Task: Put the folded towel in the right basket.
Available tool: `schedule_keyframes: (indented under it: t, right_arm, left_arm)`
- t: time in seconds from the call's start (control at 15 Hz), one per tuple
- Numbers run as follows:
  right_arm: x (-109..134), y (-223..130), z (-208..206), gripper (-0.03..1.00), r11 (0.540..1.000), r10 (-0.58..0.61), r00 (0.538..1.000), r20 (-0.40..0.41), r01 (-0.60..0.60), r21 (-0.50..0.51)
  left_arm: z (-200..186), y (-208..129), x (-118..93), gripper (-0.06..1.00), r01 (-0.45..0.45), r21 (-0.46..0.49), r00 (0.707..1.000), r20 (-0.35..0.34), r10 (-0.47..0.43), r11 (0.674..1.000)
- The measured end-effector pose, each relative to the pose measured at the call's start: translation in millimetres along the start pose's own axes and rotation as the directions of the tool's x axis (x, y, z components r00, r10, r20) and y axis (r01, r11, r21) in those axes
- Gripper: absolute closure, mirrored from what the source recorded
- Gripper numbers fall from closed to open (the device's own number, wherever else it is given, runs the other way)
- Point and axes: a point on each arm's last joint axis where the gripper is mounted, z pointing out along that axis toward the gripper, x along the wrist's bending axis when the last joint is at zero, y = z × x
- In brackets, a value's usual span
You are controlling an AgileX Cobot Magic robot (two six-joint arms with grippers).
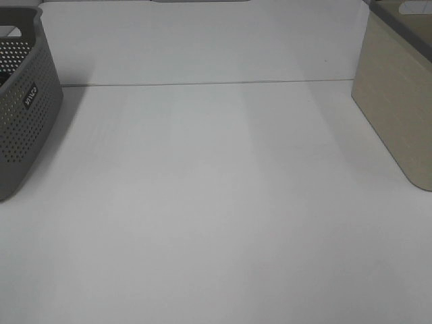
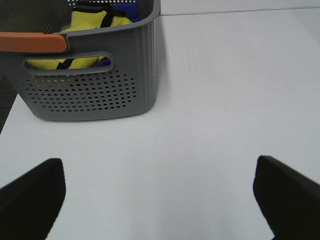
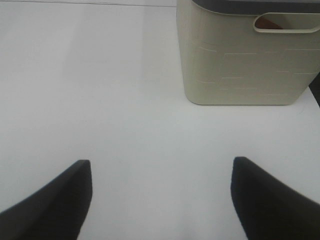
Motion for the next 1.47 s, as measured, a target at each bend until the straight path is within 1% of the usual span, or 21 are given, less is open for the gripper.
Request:
schedule_keyframes:
  t: [0.27,0.53,1.47]
  right_arm:
    - [-4.2,-0.4,0.0,0.24,0.999,0.043,0.998,0.044,-0.043,0.002]
    - [-5.0,-0.5,-0.2,0.24,1.0,0.027,1.0,0.011,-0.027,0.002]
    - [-5.1,-0.5,-0.2,0.24,1.0,0.027,1.0,0.011,-0.027,0.002]
  left_arm:
    - [0.0,0.0,0.0,-0.02,0.0,0.0,1.0,0.0,0.0,1.0]
    - [0.0,0.0,0.0,-0.02,0.0,0.0,1.0,0.0,0.0,1.0]
    - [0.0,0.0,0.0,-0.02,0.0,0.0,1.0,0.0,0.0,1.0]
